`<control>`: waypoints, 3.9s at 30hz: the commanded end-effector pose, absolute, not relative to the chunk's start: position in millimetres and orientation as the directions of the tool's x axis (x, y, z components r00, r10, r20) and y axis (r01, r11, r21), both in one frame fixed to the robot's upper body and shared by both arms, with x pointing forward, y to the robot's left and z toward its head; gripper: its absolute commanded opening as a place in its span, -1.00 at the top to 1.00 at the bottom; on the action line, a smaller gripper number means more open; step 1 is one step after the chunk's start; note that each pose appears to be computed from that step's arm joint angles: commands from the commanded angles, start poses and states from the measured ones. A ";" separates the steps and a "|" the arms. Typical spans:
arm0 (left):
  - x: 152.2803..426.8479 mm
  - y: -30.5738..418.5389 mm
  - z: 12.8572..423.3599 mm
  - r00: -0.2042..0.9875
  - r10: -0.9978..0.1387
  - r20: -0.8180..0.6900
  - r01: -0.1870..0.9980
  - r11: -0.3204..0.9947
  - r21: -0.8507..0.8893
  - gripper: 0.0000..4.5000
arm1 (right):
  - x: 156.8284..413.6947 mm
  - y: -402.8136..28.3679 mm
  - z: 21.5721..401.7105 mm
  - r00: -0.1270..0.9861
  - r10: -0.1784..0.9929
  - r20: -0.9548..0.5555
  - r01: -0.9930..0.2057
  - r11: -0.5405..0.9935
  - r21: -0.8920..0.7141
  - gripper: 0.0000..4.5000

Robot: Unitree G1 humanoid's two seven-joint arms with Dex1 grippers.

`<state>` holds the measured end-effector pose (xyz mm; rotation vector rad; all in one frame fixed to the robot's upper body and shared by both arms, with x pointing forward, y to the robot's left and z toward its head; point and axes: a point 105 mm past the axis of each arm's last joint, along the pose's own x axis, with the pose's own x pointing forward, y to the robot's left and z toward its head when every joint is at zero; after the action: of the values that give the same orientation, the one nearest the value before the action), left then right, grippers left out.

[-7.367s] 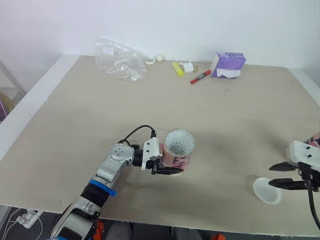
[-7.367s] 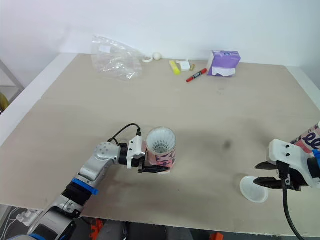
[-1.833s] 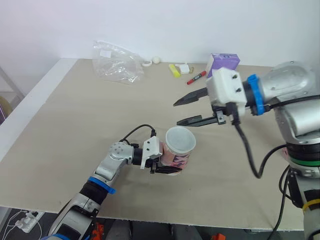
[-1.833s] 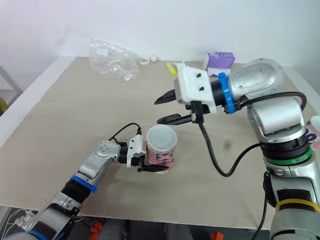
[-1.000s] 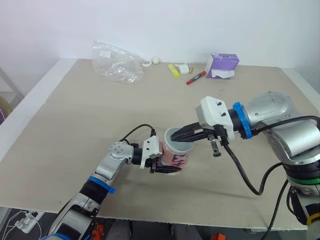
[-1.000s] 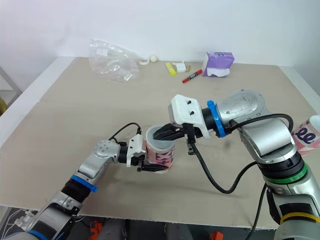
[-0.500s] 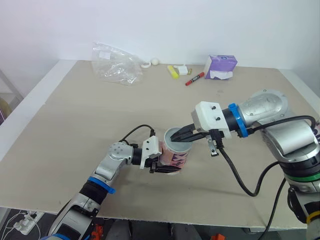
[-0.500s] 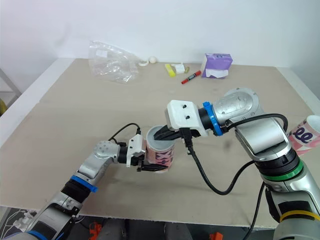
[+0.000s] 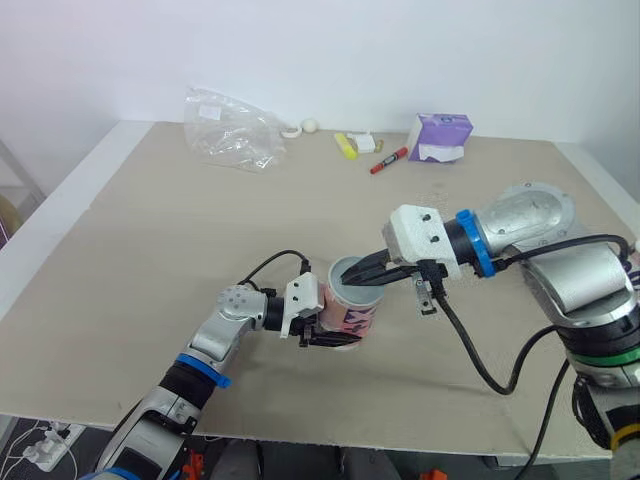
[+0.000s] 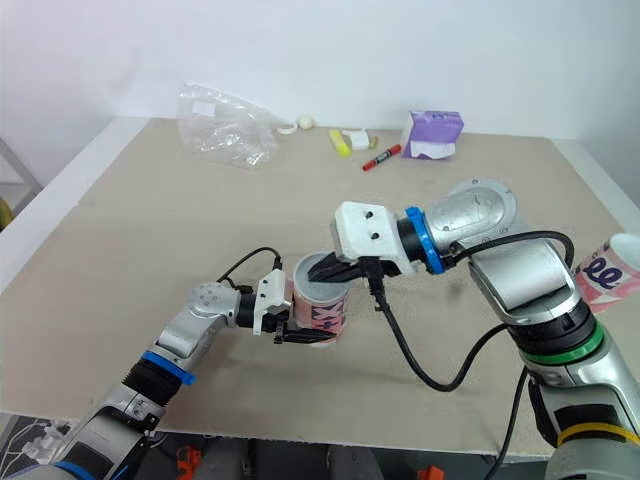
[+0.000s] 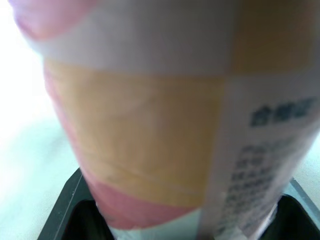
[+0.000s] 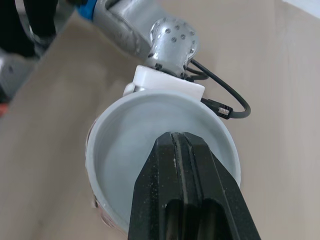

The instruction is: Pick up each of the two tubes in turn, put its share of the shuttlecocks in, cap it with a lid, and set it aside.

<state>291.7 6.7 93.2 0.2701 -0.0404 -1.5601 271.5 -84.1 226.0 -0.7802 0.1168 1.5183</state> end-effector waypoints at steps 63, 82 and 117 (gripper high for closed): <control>253.8 81.6 132.3 0.118 -0.987 -0.110 0.977 0.096 0.189 -1.00 | 261.2 -84.9 117.1 0.397 0.918 -0.022 -0.902 0.385 -0.195 -0.97; 253.7 83.0 129.8 0.157 -0.980 -0.125 0.969 0.128 0.209 -1.00 | 269.3 -67.2 108.2 0.339 0.940 -0.027 -0.921 0.326 -0.213 -0.54; 257.1 61.9 135.5 0.089 -0.994 -0.070 0.976 0.073 0.206 -1.00 | 281.1 -308.6 132.9 0.995 -0.030 0.094 0.036 0.997 -0.065 -0.21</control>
<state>259.4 65.7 128.8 0.2122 -0.0595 -1.4647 281.7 -299.6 120.3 -0.0649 -0.0426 0.0098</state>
